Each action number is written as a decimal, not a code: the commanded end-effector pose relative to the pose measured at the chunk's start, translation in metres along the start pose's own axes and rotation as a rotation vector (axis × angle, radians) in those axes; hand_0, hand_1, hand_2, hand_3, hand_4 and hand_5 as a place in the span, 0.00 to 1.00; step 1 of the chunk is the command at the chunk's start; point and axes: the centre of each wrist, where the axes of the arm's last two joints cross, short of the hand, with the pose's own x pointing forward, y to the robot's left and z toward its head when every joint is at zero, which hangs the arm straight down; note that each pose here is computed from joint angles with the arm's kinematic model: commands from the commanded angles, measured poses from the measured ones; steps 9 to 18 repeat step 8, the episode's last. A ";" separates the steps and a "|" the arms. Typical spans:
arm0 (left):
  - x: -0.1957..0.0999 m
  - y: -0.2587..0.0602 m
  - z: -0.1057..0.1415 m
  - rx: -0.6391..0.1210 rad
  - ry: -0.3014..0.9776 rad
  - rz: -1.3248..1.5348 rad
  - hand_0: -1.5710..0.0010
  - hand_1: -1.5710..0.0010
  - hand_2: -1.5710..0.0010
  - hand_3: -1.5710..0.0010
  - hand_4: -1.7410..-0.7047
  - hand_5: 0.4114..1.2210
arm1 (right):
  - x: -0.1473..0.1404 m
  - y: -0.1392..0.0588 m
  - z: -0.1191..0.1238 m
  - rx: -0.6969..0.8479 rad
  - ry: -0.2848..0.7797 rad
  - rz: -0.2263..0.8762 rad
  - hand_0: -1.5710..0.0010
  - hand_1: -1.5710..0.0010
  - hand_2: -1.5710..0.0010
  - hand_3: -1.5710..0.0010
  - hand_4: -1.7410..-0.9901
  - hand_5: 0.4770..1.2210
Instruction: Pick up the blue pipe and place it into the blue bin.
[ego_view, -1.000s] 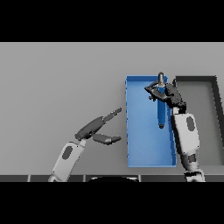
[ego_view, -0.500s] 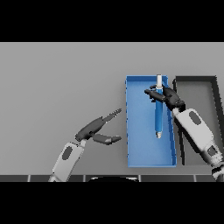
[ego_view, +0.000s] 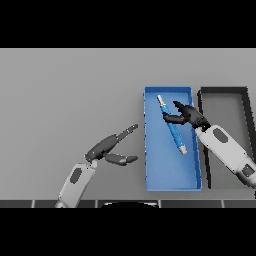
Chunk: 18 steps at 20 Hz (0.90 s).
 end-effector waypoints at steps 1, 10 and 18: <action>0.000 0.003 0.000 0.002 0.002 0.000 1.00 1.00 1.00 1.00 0.78 0.11 | 0.002 0.001 0.001 0.004 -0.006 0.012 0.98 0.98 0.98 0.99 0.84 0.35; 0.004 -0.012 -0.009 -0.002 -0.005 0.003 1.00 1.00 1.00 1.00 0.78 0.10 | -0.001 -0.003 0.001 0.030 -0.026 0.058 0.99 0.99 0.99 1.00 0.87 0.32; 0.004 -0.012 -0.009 -0.002 -0.005 0.003 1.00 1.00 1.00 1.00 0.78 0.10 | -0.001 -0.003 0.001 0.030 -0.026 0.058 0.99 0.99 0.99 1.00 0.87 0.32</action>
